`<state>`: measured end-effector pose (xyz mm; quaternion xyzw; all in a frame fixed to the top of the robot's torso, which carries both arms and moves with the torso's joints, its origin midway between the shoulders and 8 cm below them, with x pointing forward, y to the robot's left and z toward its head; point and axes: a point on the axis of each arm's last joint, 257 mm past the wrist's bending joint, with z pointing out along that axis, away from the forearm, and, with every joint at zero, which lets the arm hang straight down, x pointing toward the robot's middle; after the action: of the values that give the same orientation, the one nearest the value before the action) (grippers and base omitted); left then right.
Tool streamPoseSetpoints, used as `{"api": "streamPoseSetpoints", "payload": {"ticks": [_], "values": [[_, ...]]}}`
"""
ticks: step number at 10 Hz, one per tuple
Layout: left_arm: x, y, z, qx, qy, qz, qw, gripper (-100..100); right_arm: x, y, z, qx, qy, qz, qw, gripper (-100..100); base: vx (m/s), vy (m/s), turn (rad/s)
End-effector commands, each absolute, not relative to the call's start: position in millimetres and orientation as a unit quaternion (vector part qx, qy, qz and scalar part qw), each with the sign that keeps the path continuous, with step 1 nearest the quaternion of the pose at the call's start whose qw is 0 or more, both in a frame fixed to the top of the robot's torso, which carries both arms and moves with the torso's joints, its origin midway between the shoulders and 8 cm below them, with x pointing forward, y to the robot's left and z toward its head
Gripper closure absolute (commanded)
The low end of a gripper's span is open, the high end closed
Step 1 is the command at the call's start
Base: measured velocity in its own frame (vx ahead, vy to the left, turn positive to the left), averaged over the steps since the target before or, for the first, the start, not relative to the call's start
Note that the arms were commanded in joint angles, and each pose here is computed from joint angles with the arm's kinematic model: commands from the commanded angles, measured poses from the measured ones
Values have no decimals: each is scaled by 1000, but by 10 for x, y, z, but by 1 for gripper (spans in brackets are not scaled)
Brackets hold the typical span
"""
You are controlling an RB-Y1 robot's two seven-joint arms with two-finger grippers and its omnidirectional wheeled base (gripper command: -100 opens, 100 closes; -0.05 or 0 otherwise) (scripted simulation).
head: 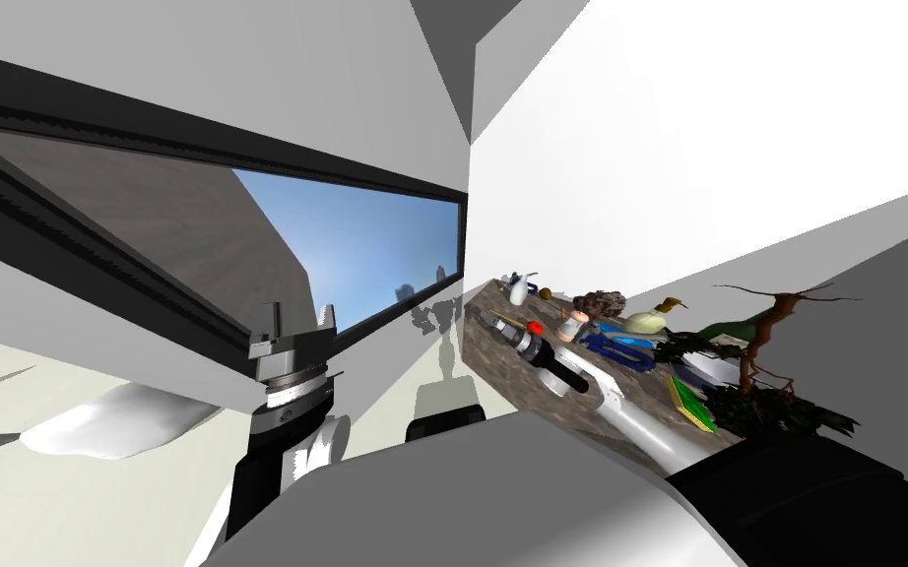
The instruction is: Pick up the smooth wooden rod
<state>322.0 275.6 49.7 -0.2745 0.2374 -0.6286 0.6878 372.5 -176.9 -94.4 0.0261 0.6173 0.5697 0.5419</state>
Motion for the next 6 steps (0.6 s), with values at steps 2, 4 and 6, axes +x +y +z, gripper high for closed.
{"api": "streamPoseSetpoints", "payload": {"ticks": [2,4,6], "values": [[3220,2755,497,-274,237,-629,688,0,3700,-1807,-1198,8,654,548,521,-100,36,22,169],[3220,2755,497,-275,237,-629,688,0,3673,-1880,-1454,-6,686,527,502,-100,56,17,138],[3220,2755,497,-274,237,-629,688,0,3634,-1979,-1708,-19,717,504,481,-100,56,14,156]]}}
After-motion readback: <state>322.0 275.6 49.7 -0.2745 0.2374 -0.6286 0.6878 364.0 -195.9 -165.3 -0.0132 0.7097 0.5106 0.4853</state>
